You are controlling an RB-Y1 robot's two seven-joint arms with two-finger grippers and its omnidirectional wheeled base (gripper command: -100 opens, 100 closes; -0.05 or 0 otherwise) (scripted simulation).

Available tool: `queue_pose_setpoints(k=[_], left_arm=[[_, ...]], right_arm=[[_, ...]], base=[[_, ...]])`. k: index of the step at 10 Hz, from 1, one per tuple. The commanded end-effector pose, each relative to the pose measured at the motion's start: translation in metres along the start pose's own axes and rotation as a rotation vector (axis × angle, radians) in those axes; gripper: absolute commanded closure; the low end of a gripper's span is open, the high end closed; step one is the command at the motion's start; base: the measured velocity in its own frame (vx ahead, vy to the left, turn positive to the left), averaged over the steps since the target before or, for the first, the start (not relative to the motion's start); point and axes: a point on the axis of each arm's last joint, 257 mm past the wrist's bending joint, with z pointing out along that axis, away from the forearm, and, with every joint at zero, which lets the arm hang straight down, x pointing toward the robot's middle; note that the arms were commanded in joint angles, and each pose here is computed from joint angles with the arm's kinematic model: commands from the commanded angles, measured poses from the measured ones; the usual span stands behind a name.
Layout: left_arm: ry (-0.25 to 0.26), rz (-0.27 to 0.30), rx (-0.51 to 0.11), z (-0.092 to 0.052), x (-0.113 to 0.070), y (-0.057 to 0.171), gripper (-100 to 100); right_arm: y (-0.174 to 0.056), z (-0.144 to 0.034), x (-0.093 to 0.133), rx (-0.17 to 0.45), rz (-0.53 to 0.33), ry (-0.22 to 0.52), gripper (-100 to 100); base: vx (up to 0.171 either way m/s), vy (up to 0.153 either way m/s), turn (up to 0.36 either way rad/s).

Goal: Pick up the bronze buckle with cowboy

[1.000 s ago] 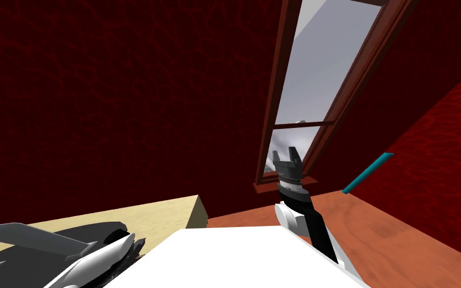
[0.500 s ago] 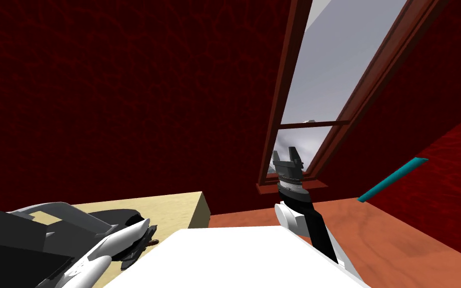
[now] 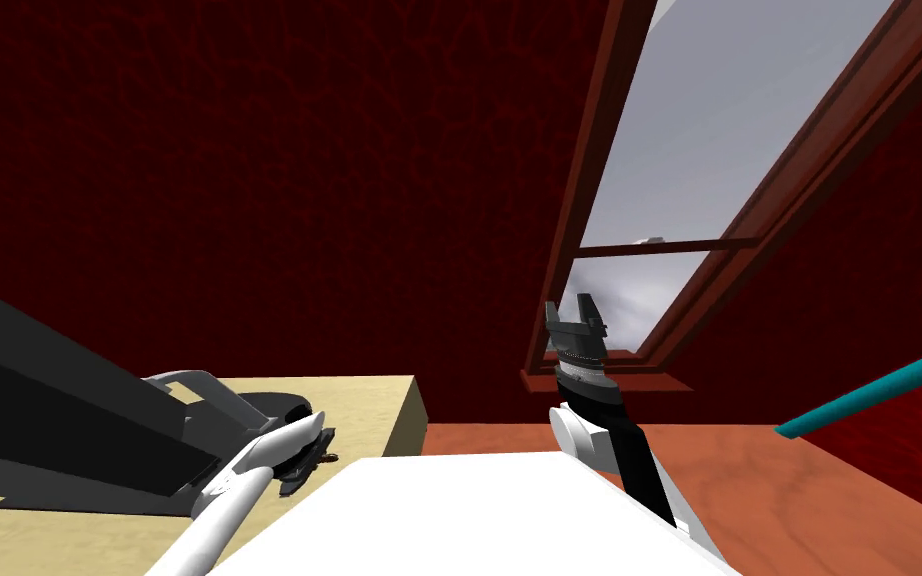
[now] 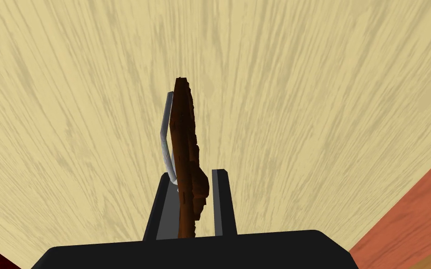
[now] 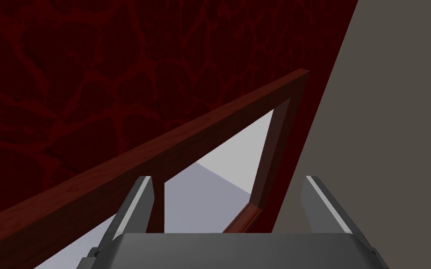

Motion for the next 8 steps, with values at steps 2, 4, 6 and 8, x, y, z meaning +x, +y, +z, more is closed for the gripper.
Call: queue_pose_setpoints(k=[2, 4, 6, 8], left_arm=[[0.023, 0.031, -0.018, -0.002, 0.017, -0.015, 100], [-0.02, 0.057, -0.007, -0.008, 0.009, -0.033, 100], [0.012, 0.079, -0.013, -0.013, 0.03, -0.051, 100], [0.048, 0.105, -0.042, -0.014, 0.052, -0.054, 100]], right_arm=[[0.0, 0.0, 0.0, 0.0, 0.0, 0.0, 0], [0.0, 0.0, 0.0, 0.0, 0.0, 0.0, 0], [0.0, 0.0, 0.0, 0.0, 0.0, 0.0, 0], [0.0, 0.0, 0.0, 0.0, 0.0, 0.0, 0]], base=[[-0.015, 0.009, 0.104], [-0.016, 0.006, 0.082], [-0.021, 0.021, 0.198], [-0.017, 0.013, 0.101]])
